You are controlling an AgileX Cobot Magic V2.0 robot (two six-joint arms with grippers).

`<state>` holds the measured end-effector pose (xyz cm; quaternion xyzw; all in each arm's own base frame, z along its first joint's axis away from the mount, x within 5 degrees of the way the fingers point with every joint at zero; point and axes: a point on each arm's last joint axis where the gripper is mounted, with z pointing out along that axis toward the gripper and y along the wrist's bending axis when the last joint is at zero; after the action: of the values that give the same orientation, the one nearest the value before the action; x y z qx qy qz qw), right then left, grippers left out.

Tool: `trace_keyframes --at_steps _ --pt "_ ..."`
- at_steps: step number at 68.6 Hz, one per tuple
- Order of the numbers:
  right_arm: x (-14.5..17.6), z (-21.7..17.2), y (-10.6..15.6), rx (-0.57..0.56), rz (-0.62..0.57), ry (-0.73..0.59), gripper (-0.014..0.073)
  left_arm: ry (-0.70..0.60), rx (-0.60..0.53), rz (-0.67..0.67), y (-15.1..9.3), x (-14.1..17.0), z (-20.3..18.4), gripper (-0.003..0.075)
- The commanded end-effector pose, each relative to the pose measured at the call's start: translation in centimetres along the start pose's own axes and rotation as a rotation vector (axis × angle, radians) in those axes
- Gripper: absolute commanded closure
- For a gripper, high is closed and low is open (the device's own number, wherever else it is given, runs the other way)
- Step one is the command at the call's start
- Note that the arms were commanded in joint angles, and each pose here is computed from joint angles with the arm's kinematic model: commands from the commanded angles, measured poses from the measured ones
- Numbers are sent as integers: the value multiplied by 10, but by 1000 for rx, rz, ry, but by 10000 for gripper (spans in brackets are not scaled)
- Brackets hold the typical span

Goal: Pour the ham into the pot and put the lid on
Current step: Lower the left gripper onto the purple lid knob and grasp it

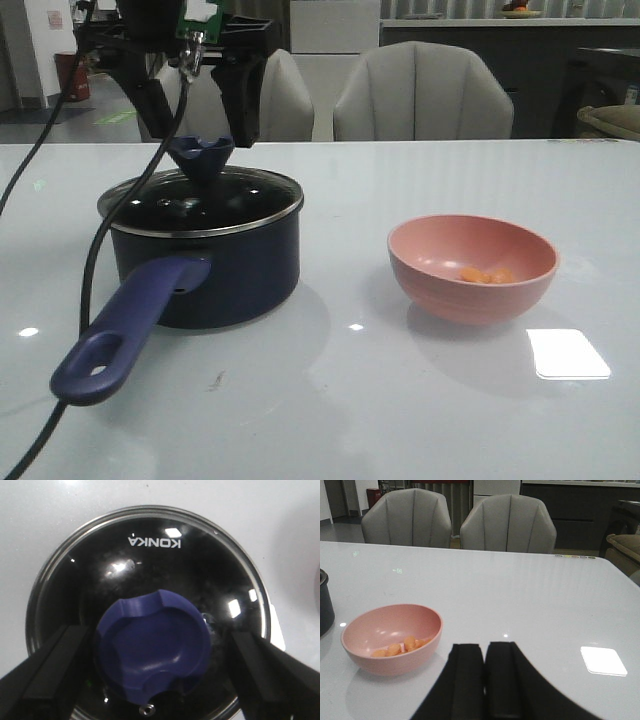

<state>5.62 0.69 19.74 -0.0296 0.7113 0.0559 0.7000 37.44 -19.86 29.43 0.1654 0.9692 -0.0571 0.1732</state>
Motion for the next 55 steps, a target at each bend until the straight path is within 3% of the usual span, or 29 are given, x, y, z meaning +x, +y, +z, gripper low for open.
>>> trace_keyframes --at_steps 1,26,39,55 --pt "-9 -2 0 3 -13 -98 461 -98 -1 -17 -2 -7 -28 124" --pt "-9 -2 0 3 -13 -98 461 -90 -11 -19 -1 -9 -14 159" --pt "-9 -2 0 3 -13 -98 461 -37 -12 -23 -2 -7 -4 262" --pt "-9 -2 0 3 -13 -98 461 -64 -7 -24 -2 -12 -14 372"
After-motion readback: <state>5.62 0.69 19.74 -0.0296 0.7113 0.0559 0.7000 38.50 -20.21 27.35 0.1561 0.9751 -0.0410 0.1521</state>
